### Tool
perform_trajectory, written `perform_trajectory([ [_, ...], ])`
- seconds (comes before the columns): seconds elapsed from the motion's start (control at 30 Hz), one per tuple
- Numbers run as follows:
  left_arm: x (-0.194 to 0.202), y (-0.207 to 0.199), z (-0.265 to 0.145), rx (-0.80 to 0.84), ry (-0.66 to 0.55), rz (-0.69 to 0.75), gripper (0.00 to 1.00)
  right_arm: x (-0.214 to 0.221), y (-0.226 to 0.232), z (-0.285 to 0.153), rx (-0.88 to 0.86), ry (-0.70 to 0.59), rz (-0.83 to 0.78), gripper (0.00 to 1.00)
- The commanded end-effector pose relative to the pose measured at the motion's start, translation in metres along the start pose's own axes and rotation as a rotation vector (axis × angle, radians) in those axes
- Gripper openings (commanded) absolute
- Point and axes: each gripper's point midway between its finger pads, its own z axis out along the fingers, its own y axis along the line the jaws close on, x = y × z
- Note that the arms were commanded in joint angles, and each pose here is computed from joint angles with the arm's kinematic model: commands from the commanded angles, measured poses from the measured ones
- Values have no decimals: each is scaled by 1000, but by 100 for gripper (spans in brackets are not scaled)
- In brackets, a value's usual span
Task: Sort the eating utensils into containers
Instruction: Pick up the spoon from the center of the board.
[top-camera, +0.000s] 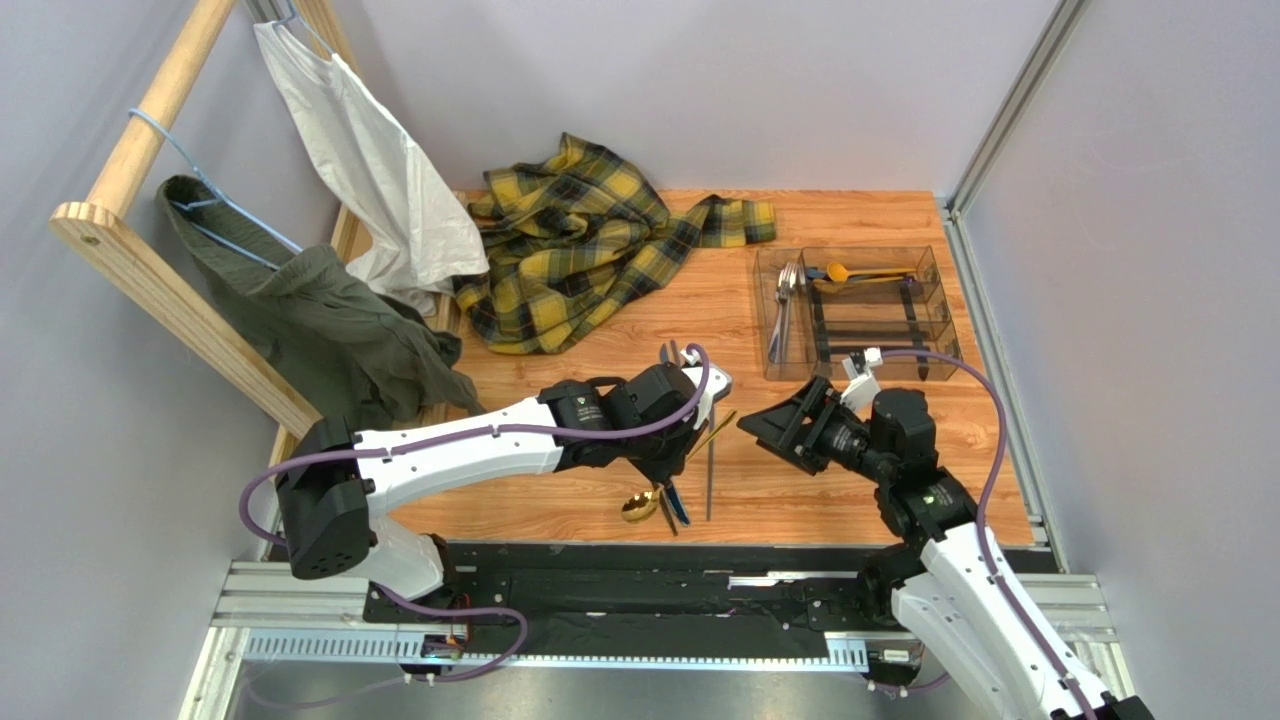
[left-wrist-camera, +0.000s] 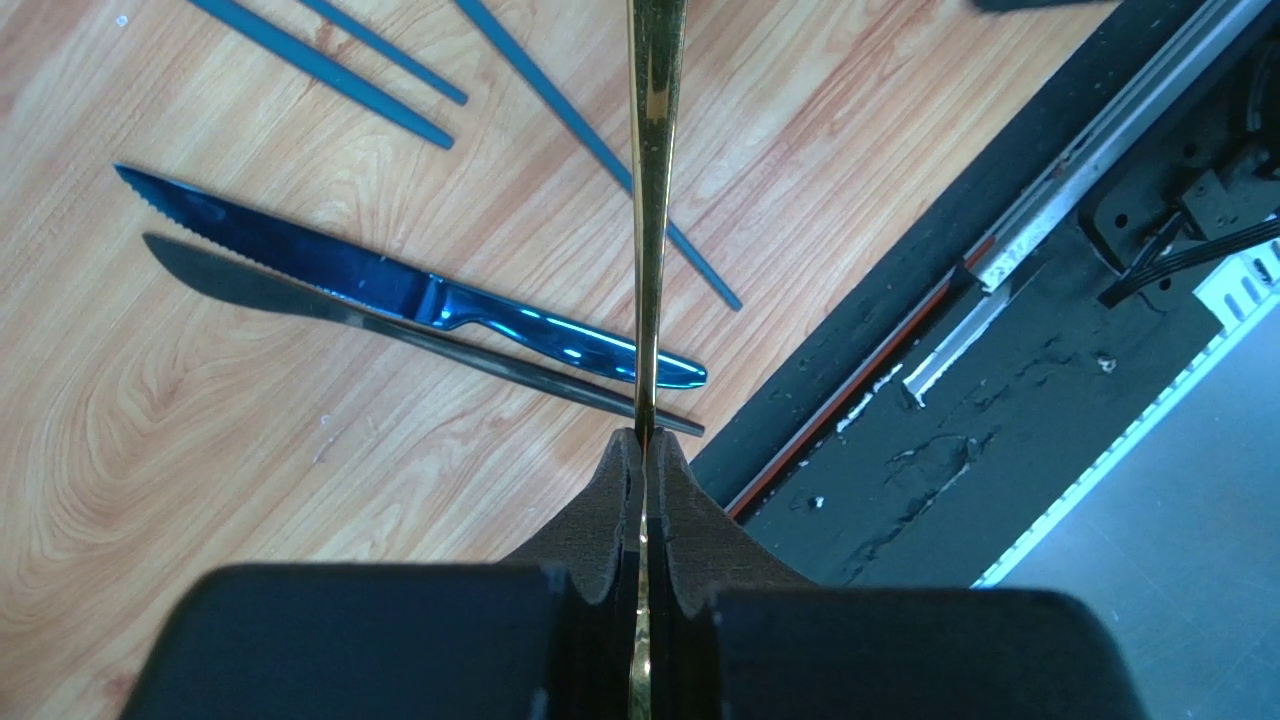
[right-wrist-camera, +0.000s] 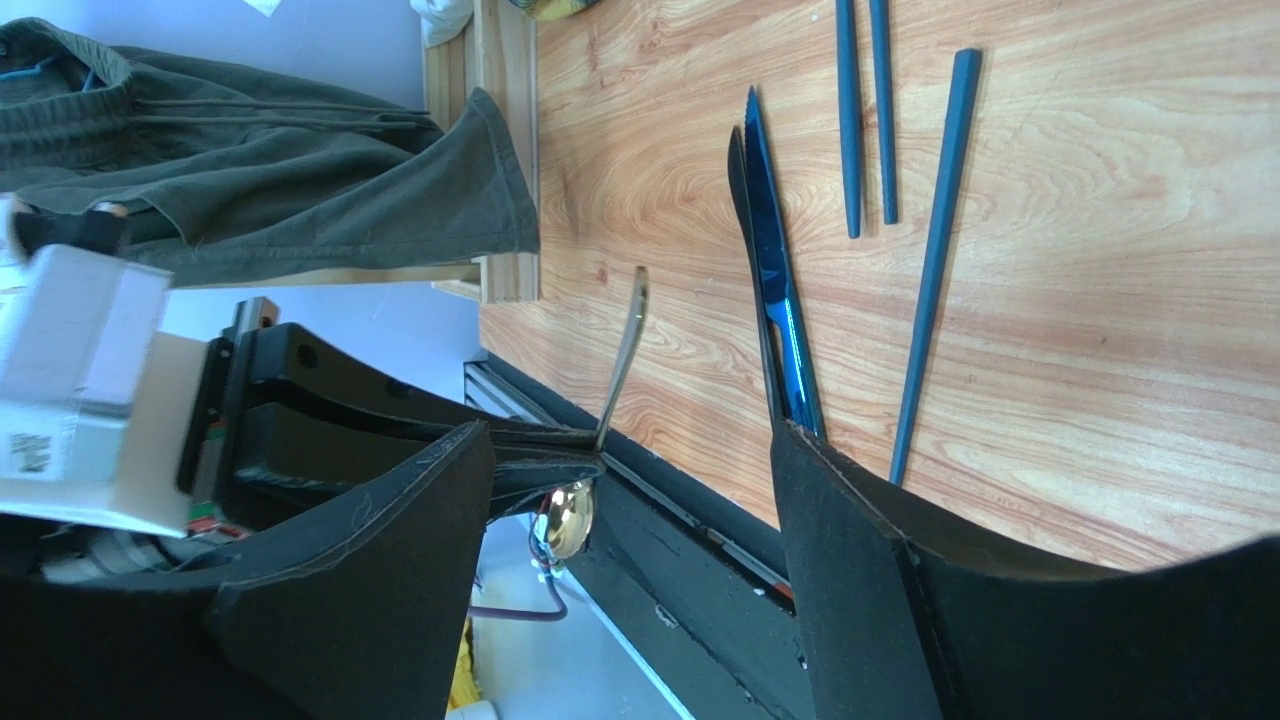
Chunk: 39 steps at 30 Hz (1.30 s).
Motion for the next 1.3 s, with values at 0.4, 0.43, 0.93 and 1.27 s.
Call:
perform_trajectory([
  [0.4, -23, -34, -14, 53, -55, 26, 0, 4, 16, 14, -63, -12, 2, 60],
  [0.43, -23, -35, -14, 55, -55, 27, 0, 4, 17, 14, -65, -13, 1, 59],
  [0.93, -19, -28, -14, 7, -56, 33, 0, 11, 11, 17, -45, -12, -8, 0],
  [1.27, -21, -9, -20, -90, -70, 34, 40, 11, 8, 15, -29, -18, -9, 0],
])
